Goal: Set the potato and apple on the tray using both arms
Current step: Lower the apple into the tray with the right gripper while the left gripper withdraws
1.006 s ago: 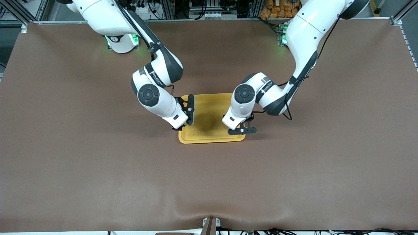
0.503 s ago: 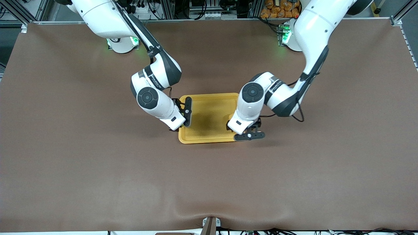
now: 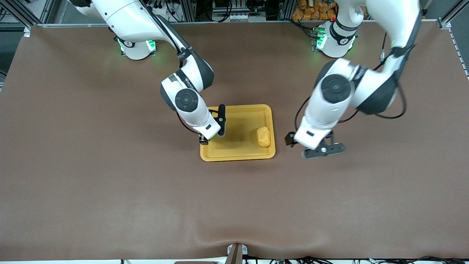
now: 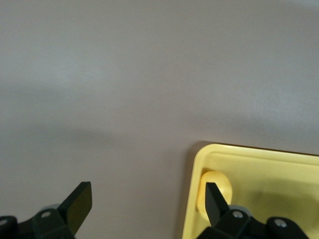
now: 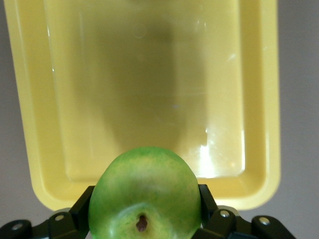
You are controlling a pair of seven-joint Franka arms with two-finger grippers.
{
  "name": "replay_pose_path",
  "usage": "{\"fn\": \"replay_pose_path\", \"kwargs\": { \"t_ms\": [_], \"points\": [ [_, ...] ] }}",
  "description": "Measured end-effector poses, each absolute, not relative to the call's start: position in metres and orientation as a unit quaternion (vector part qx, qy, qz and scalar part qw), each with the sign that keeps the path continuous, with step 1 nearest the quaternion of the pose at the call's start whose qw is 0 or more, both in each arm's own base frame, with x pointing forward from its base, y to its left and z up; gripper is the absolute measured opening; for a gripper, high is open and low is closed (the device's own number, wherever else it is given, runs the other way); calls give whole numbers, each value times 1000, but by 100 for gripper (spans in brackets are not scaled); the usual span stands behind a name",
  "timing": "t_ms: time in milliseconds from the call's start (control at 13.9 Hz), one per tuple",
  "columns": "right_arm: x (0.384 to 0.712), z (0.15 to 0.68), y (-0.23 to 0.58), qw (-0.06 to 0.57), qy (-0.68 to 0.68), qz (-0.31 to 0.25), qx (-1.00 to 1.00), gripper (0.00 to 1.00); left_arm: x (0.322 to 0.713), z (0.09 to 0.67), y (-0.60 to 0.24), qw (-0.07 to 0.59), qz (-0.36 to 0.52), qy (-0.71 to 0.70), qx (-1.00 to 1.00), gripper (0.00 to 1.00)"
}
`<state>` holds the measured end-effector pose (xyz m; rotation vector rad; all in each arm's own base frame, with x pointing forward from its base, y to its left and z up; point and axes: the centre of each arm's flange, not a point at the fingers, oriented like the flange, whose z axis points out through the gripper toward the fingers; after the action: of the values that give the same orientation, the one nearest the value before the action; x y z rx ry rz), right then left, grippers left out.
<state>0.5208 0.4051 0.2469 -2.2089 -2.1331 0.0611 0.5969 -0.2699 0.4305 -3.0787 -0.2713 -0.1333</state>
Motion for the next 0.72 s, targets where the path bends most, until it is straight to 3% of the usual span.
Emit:
{"fn": "replay_pose_path", "kwargs": {
  "t_ms": [718],
  "points": [
    [512,207,423,32,-686,3,-727,85,579,542,-136,35,1,-92,-995,100]
  ]
}}
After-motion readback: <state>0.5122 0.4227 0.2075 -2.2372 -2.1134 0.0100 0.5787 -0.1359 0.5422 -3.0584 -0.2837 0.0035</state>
